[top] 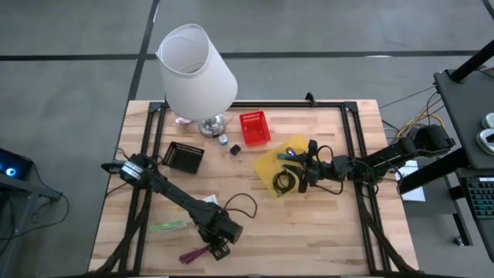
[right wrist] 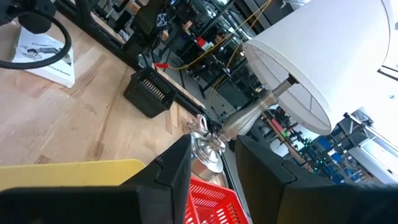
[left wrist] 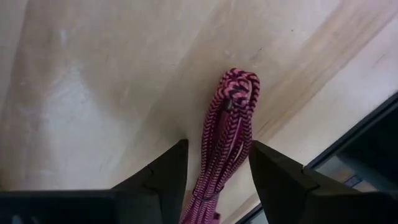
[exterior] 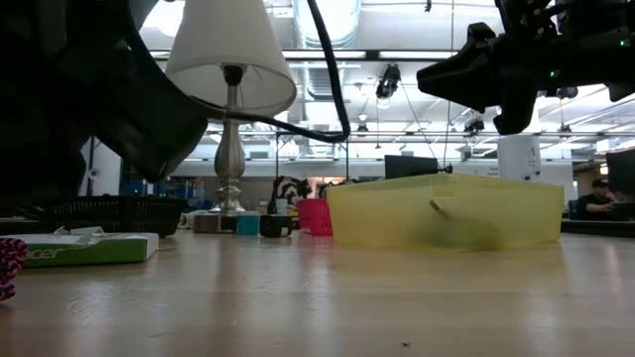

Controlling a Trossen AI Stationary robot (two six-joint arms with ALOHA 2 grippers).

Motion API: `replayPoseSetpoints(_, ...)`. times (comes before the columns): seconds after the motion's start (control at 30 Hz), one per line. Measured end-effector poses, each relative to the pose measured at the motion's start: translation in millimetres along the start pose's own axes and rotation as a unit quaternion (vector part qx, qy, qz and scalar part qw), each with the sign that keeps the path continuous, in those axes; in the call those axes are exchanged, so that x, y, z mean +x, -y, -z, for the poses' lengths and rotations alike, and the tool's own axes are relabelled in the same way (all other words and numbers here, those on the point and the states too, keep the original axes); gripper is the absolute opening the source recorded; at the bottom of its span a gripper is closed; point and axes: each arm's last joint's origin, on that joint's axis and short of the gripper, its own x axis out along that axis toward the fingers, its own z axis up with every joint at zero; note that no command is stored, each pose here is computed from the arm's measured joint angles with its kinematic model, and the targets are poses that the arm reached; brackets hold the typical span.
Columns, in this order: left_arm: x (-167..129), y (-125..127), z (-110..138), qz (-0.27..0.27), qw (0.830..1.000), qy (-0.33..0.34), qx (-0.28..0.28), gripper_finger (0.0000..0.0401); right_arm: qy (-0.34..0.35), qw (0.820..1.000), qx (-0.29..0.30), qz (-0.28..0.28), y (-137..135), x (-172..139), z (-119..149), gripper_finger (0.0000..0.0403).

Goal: Pick and place items into bin
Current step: Put the red charger cable into the yellow bin

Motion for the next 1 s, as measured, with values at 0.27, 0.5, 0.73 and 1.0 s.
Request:
replayPoseSetpoints(0.27,-1.4,-0.7,-0.9,0.000,0.998,0.004,0.059,0.0096,0.000,1.000,-0.001,0.000,-0.1,0.0,0.1,0.0111)
replayPoseSetpoints(0.5,-1.1,-0.3,-1.5,0.010,0.991,-0.006,0.136,0.0010,-0.002,1.000,-0.002,-0.002,-0.4,0.0,0.4,0.0111)
replayPoseSetpoints(0.73,-14.4,3.1,-0.2,0.030,0.984,-0.004,0.175,0.0013,-0.002,1.000,-0.001,-0.002,-0.4,0.0,0.4,0.0111)
replayPoseSetpoints(1.0,-67.2,5.7,-5.6,0.043,0.965,0.103,0.237,0.0013,-0.005,1.000,0.004,-0.004,-0.9,0.0,1.0,0.0111)
